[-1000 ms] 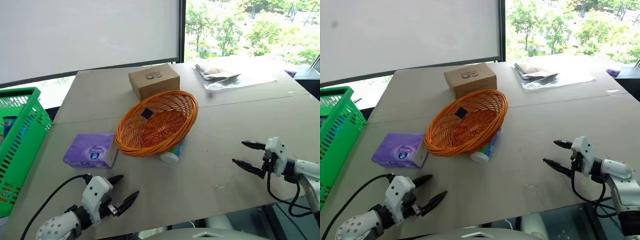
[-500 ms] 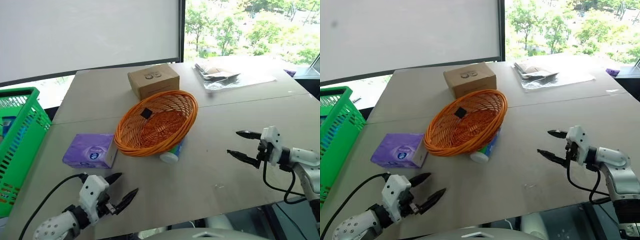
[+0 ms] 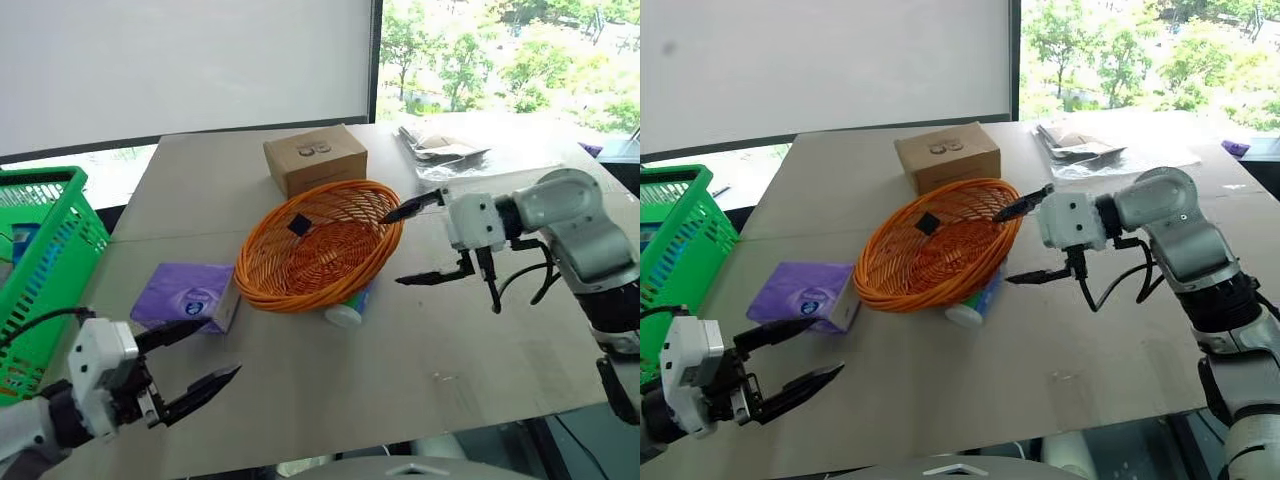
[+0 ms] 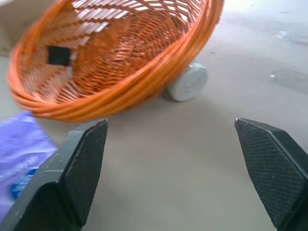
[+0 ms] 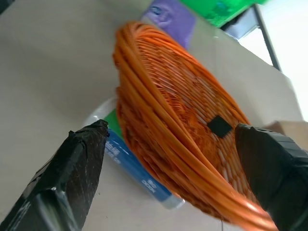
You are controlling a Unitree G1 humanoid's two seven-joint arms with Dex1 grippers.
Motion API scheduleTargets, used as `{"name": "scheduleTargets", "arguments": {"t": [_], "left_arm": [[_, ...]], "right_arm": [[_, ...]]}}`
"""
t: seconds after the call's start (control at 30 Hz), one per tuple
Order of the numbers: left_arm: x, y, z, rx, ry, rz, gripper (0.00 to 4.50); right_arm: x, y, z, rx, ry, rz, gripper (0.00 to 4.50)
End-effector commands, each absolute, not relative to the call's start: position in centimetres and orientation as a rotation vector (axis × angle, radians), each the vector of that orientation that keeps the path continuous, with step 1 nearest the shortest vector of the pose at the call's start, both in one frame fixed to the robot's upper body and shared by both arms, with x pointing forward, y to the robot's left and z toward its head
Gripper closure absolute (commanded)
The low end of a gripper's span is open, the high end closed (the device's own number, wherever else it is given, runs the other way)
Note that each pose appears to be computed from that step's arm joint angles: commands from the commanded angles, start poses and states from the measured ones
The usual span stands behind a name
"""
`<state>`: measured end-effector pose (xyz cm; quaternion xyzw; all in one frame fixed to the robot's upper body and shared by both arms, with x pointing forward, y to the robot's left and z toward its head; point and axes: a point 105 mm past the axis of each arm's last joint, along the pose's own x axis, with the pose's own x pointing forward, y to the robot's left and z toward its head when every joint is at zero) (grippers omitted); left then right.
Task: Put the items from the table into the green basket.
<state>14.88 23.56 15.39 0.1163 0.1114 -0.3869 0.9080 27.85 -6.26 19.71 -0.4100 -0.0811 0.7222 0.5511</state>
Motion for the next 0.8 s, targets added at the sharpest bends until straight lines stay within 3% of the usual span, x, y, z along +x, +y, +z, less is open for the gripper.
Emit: {"name": "scheduleTargets", "arguments": {"t": [0.03, 0.13, 0.33, 0.5, 0.7, 0.8], "left_arm": [[14.2, 24.5, 16.2, 0.321, 0.244, -0.721, 0.16], [14.0, 26.3, 16.2, 0.337, 0.282, -0.583, 0.16], [12.7, 26.6, 16.6, 0.294, 0.287, -0.513, 0.16], [12.9, 25.8, 17.0, 0.252, 0.252, -0.522, 0.00], [13.6, 25.5, 17.2, 0.247, 0.240, -0.551, 0.00], [14.1, 25.4, 17.6, 0.247, 0.222, -0.568, 0.00]], "right_arm": [[28.4, -5.6, 19.9, -1.077, -0.249, 1.728, 0.00], [28.8, -5.5, 19.6, -1.125, -0.254, 1.743, 0.00], [29.4, -5.6, 18.8, -1.187, -0.229, 1.760, 0.00], [30.7, -6.3, 17.4, -1.337, -0.151, 1.720, 1.46], [31.2, -7.6, 17.3, -1.368, -0.107, 1.687, 4.11], [31.9, -8.3, 18.9, -1.347, -0.123, 1.603, 4.13]]}}
